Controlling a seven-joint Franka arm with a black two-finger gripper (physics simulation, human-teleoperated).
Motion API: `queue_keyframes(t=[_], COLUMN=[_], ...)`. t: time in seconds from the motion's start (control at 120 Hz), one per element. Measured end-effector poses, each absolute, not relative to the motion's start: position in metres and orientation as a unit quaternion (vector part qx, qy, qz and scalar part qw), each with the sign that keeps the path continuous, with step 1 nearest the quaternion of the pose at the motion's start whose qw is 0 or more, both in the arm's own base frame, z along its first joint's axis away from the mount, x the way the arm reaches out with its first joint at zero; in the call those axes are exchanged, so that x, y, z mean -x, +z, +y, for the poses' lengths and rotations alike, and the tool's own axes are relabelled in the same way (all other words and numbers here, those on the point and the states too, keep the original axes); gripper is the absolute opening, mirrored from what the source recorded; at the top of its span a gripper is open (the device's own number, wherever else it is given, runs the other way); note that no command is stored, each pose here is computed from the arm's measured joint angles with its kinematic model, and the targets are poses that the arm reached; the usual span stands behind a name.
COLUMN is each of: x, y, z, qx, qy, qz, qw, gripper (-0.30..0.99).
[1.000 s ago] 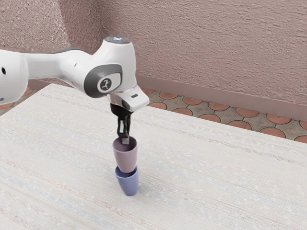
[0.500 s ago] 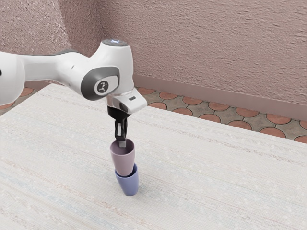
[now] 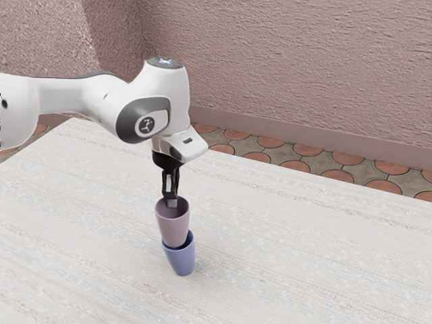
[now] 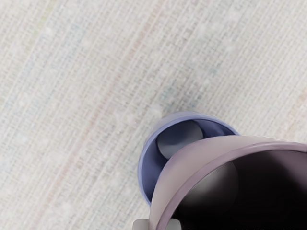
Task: Place the left cup onto the right cup
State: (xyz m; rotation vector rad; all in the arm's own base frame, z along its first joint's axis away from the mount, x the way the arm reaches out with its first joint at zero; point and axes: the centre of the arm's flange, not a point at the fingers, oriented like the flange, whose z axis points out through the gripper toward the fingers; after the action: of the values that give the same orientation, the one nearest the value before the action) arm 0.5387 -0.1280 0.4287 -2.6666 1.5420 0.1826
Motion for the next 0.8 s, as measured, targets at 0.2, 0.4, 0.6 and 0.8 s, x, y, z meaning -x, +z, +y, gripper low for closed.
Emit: queue_keyframes(t=[0.2, 0.4, 0.6, 0.8], x=[-0.541, -0.542, -0.543, -0.544], y=[0.421, 0.417, 0.412, 0.405], z=[-0.129, -0.130, -0.131, -0.131], qx=[0.864, 0.864, 0.864, 0.864], qy=[0.064, 0.067, 0.071, 0.076], qz=[0.498, 0.498, 0.497, 0.497], qw=[0.028, 0.029, 0.028, 0.027], gripper=[-0.09, -0.09, -0.09, -0.02])
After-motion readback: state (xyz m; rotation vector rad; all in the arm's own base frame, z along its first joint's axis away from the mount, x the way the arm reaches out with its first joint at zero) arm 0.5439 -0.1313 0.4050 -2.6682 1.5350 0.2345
